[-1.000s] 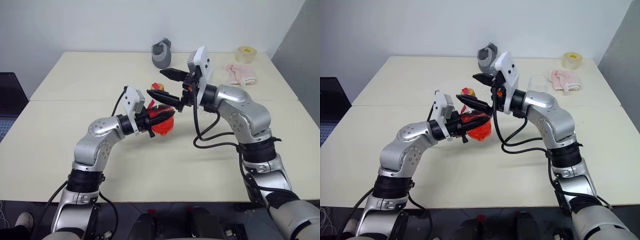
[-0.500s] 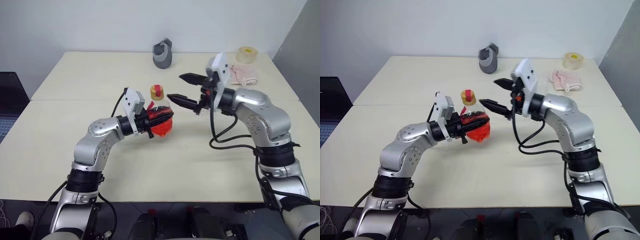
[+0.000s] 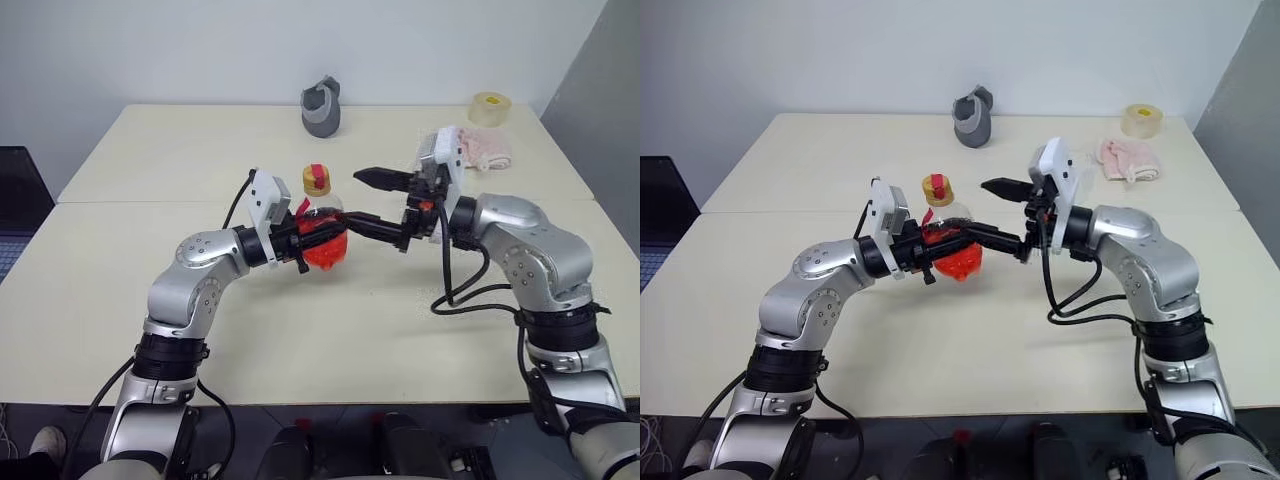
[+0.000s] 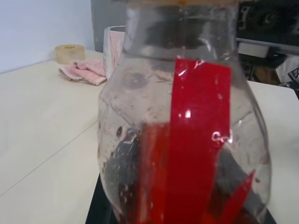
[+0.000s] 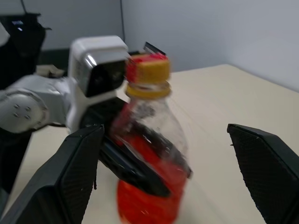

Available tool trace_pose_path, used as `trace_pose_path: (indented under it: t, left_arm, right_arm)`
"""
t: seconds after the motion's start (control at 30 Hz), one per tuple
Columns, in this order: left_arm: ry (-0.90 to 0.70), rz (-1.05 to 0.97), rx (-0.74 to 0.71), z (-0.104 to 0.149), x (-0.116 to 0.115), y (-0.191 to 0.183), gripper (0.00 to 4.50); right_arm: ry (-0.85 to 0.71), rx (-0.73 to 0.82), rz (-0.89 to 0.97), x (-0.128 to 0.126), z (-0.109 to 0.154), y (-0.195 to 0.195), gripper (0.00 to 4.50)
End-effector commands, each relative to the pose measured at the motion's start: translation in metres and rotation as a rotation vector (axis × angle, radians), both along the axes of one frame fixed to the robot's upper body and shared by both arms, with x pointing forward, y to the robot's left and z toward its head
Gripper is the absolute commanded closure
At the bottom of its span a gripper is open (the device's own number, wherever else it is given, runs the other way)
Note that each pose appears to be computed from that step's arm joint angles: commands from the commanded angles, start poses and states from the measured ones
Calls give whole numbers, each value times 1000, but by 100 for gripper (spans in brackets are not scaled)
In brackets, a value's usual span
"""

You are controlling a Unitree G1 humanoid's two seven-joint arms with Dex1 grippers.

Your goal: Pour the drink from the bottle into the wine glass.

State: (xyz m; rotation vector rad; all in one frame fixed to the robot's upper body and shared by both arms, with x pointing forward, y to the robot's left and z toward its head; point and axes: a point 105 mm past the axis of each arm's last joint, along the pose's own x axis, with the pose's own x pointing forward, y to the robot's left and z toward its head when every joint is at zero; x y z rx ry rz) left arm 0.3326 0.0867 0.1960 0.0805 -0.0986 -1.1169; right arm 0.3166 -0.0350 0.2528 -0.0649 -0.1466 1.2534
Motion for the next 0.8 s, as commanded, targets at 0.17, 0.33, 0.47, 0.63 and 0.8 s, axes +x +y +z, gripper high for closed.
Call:
trace_pose_path:
  t: [0.17,0.33,0.47,0.63,0.8]
  left_arm:
    - [-67,-26,-18,15,-8,-4,351]
    - [-64,-24,-18,15,-8,-3,351]
    - [-65,-25,-19,15,-9,-4,351]
    - [-63,-22,-23,14,-8,-5,351]
    - [-63,-21,-25,14,-8,-5,351]
  right_arm:
    - [-38,90,24,-5,34,24,0]
    - [-22,89,55,-7,32,31,0]
    - [-4,81,76,-9,28,33,0]
    - [-4,64,91,-9,26,33,161]
    - [-9,52,90,-7,25,32,328]
